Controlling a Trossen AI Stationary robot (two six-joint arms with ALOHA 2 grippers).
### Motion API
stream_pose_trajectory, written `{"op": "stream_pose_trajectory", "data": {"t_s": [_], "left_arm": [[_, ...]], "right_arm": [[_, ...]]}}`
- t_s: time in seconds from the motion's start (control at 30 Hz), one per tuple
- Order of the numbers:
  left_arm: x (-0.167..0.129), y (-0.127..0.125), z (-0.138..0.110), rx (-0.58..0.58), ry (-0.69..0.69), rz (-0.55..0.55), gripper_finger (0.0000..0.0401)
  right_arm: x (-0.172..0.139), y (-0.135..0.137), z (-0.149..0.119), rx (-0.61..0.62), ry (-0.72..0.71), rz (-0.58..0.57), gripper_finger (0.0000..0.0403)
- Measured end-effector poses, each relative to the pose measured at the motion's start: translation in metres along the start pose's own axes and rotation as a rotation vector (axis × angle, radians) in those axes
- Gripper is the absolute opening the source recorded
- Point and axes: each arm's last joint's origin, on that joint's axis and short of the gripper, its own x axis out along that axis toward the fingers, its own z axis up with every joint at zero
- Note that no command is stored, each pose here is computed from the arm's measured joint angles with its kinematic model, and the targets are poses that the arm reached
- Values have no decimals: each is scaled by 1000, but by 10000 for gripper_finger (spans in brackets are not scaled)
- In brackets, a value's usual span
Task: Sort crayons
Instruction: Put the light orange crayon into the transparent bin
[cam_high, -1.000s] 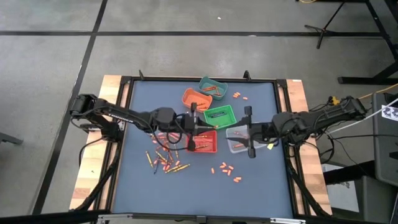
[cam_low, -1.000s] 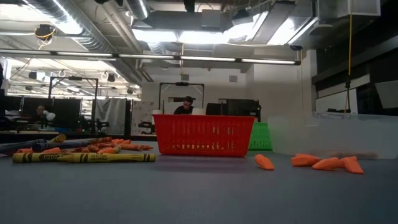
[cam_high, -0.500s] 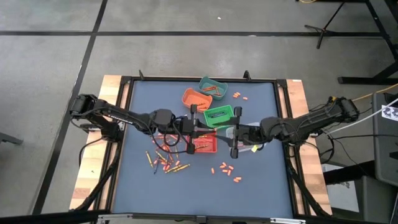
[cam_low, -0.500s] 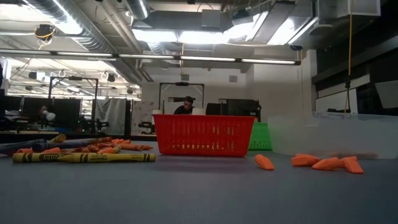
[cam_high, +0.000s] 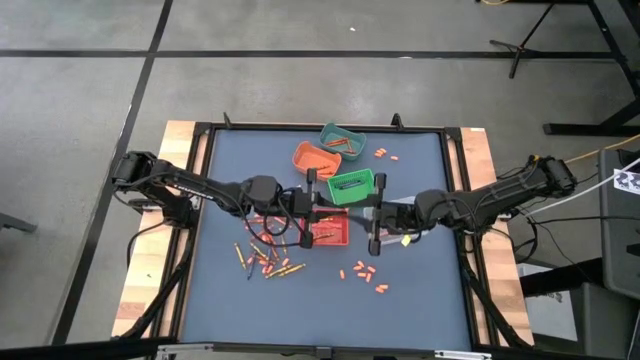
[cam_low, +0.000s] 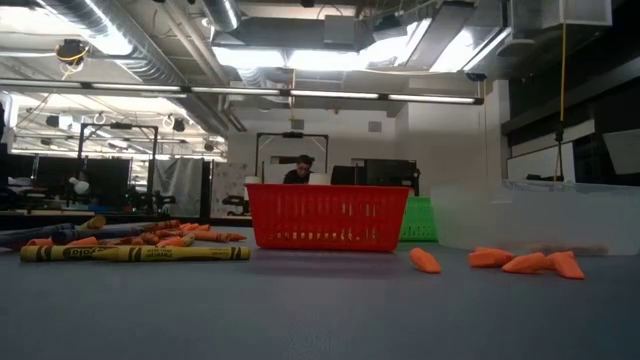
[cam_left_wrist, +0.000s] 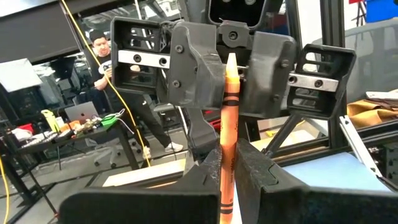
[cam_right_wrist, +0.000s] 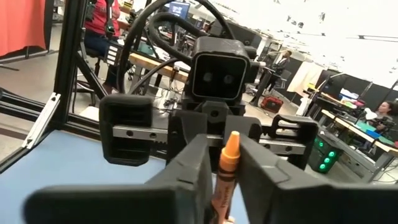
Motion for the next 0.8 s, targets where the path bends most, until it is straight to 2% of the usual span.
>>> {"op": "stream_pose_trajectory", "data": {"t_s": [0.2,0.3,0.43,0.6,0.8], "left_arm": [[0,0,-3,2,34,-7,13],[0,-1,-6,-2,65,-12,30],[-1,-1,-10,-29,111,8,58],[-2,-3,-22,-77,237,10,83],[-6,-6,-34,-112,372,-10,87]], "right_arm": [[0,1,-3,-8,31,12,15],[0,2,-6,-22,64,25,12],[-1,4,-13,-11,137,37,31],[-7,8,-29,17,307,87,32],[-20,14,-55,74,602,129,18]]}}
